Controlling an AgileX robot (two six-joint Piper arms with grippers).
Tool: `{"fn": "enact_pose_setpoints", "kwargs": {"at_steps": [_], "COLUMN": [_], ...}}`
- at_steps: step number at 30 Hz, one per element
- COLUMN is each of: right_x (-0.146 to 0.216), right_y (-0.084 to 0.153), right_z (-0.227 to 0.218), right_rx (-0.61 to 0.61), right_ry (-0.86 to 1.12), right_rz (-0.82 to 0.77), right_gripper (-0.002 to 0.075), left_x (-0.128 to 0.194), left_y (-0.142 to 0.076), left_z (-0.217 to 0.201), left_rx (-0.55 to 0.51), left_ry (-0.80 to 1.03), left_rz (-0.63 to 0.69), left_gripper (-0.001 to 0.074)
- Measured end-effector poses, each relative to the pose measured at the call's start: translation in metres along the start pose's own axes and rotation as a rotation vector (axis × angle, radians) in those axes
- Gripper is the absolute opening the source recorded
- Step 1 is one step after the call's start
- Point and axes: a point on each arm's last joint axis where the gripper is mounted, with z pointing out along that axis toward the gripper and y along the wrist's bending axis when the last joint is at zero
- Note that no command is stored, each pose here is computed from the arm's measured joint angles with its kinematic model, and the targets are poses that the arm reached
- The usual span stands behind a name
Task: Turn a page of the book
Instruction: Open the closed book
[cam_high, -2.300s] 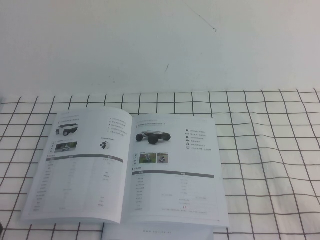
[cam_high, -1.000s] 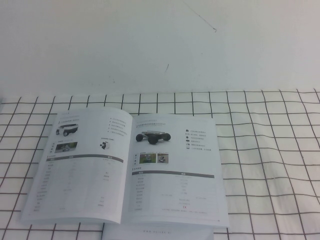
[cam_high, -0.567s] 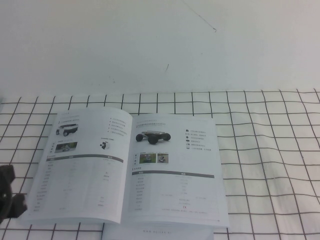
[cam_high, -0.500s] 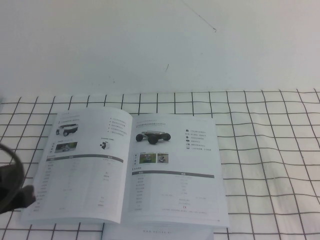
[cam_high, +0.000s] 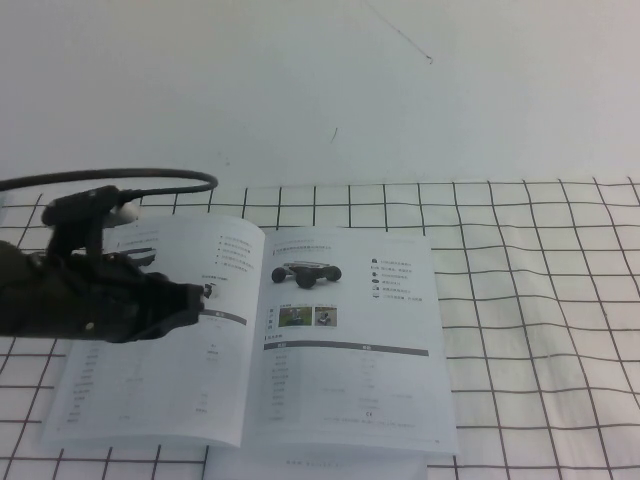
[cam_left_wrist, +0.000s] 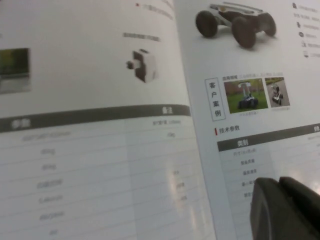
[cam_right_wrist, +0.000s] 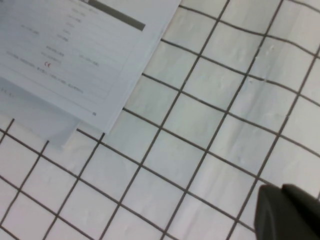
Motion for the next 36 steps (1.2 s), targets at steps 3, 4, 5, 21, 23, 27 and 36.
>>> {"fn": "enact_pose_setpoints", "kwargs": {"at_steps": [3, 4, 5, 21, 23, 27, 36], "right_x": [-0.007, -0.009, -0.012, -0.097, -0.101, -0.106, -0.118], "right_y": [-0.006, -0.006, -0.006, 0.042, 0.039, 0.033, 0.023], "right_z": [0.021, 0.026, 0.031, 0.113, 0.128, 0.156, 0.193], "right_rx": [-0.036, -0.045, -0.058, -0.211, -0.228, -0.260, -0.247], "right_ry": [0.056, 0.067, 0.079, 0.147, 0.192, 0.270, 0.300], "right_rz": [0.002, 0.000, -0.002, -0.086, -0.064, -0.031, 0.092], "right_gripper": [-0.0001, -0.0001, -0.0001, 0.0003, 0.0023, 0.0182, 0.0443], "left_x": [-0.006, -0.007, -0.008, 0.009, 0.010, 0.011, 0.013], "left_y": [0.003, 0.005, 0.007, 0.038, 0.039, 0.040, 0.042], "left_z": [0.025, 0.031, 0.038, 0.093, 0.097, 0.099, 0.102], "left_rx": [0.058, 0.067, 0.072, 0.003, 0.004, 0.004, 0.003], "left_ry": [0.051, 0.065, 0.080, 0.205, 0.212, 0.216, 0.226], "left_rz": [0.004, -0.004, -0.010, -0.085, -0.102, -0.108, -0.115], "left_gripper": [-0.0002, -0.0002, -0.0002, -0.0002, -0.0002, -0.0002, -0.0002]}}
